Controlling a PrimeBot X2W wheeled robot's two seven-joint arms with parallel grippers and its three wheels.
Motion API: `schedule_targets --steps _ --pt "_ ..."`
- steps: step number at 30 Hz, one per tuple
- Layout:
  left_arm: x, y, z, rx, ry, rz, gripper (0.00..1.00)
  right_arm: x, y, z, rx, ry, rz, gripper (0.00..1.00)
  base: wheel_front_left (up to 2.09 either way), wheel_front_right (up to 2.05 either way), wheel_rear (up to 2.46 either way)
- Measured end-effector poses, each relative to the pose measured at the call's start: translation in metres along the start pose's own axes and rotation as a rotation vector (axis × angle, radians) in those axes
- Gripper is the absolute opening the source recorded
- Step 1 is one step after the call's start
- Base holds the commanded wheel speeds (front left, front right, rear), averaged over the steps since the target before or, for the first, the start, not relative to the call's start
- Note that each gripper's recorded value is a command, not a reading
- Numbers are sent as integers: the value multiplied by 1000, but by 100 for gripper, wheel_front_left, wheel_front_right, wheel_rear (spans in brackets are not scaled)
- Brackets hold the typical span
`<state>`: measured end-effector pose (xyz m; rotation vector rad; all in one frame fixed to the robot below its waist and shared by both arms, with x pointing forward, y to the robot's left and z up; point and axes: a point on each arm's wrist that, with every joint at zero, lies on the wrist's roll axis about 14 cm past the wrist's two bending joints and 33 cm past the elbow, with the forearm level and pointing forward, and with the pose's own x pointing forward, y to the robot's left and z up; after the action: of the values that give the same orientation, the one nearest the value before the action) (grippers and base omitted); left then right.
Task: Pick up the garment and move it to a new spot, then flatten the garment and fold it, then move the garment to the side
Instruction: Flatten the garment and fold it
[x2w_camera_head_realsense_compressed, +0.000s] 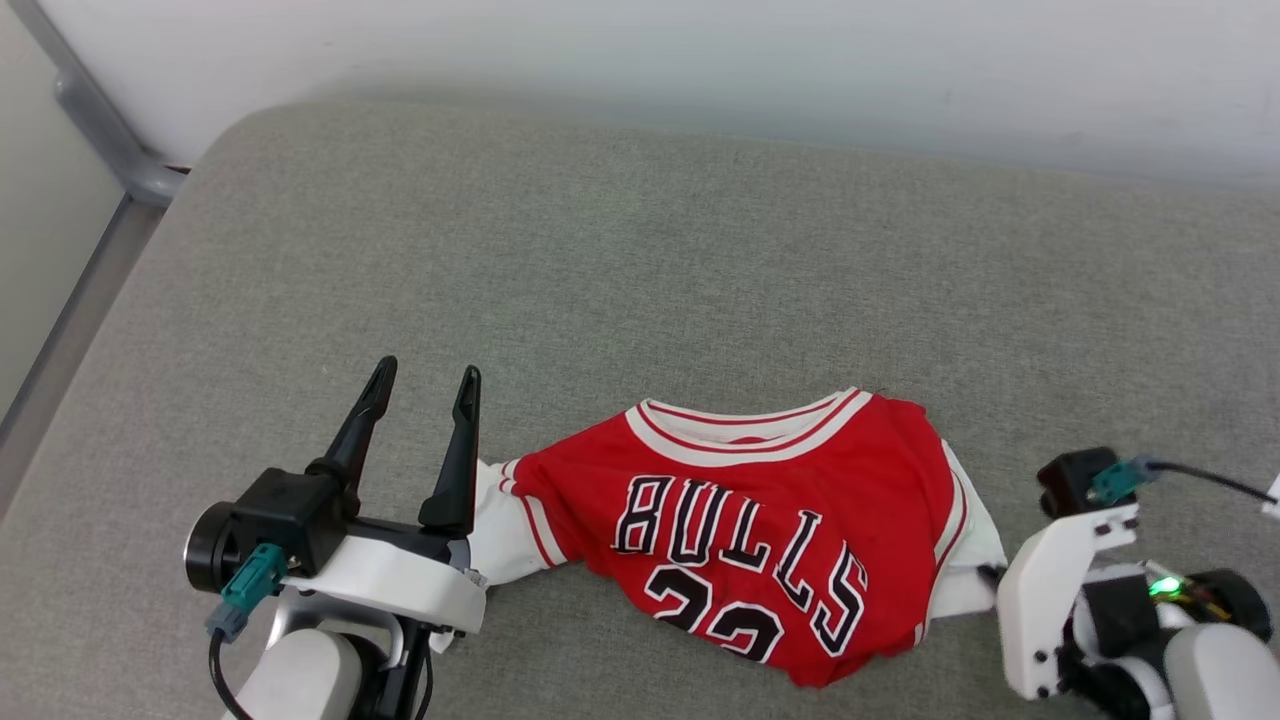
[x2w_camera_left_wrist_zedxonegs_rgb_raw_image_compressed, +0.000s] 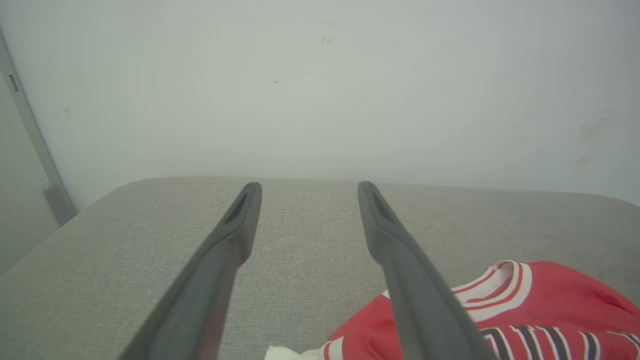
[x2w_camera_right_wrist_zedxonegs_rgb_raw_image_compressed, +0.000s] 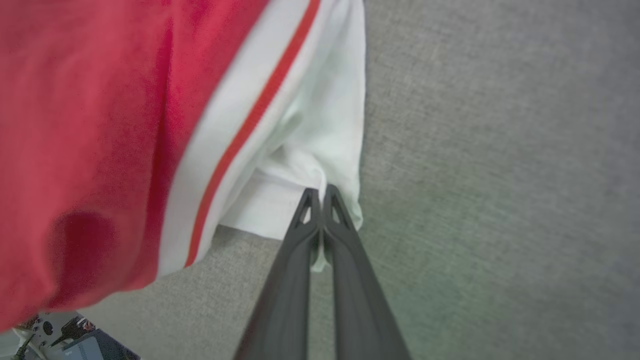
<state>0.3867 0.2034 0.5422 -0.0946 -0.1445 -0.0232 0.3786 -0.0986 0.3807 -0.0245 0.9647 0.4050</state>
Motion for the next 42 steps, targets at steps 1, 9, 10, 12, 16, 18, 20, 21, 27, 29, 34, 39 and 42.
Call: schedule_targets --steps 1,9,10,12,16,18,20,21,27,29,34,39,42 --pt "0 0 0 0 1 -1 100 -4 -6 10 -3 -36 -19 0 0 0 0" --pt "5 -10 3 -6 -19 -32 100 -53 -79 63 22 -233 -230 0 0 0 0" --pt "5 -10 2 -7 -16 -35 100 -59 -87 63 30 -241 -254 0 0 0 0" --pt "6 -13 0 -10 -11 -43 100 -67 -102 61 68 -251 -294 0 0 0 0" --pt "8 -14 -7 -11 6 -48 100 -83 -141 45 157 -261 -396 0 0 0 0" --pt "7 -14 -11 -10 19 -48 100 -83 -152 28 225 -246 -419 0 0 0 0" --pt "7 -13 -14 -9 29 -48 100 -80 -159 10 272 -226 -436 0 0 0 0" --pt "7 -13 -16 -8 35 -48 100 -77 -159 3 297 -220 -432 0 0 0 0" --pt "4 -10 -21 -11 52 -40 100 -67 -154 -12 365 -289 -414 100 0 0 0" --pt "1 -9 -22 -9 60 -35 100 -72 -152 -3 354 -371 -417 100 0 0 0" --pt "-8 -7 -21 -12 67 -25 100 -100 -150 33 291 -632 -439 100 0 0 0" --pt "-15 -8 -16 -17 65 -20 100 -126 -132 56 214 -827 -432 100 0 0 0" --pt "-21 -8 -13 -17 60 -14 100 -135 -111 63 173 -896 -396 100 0 0 0"
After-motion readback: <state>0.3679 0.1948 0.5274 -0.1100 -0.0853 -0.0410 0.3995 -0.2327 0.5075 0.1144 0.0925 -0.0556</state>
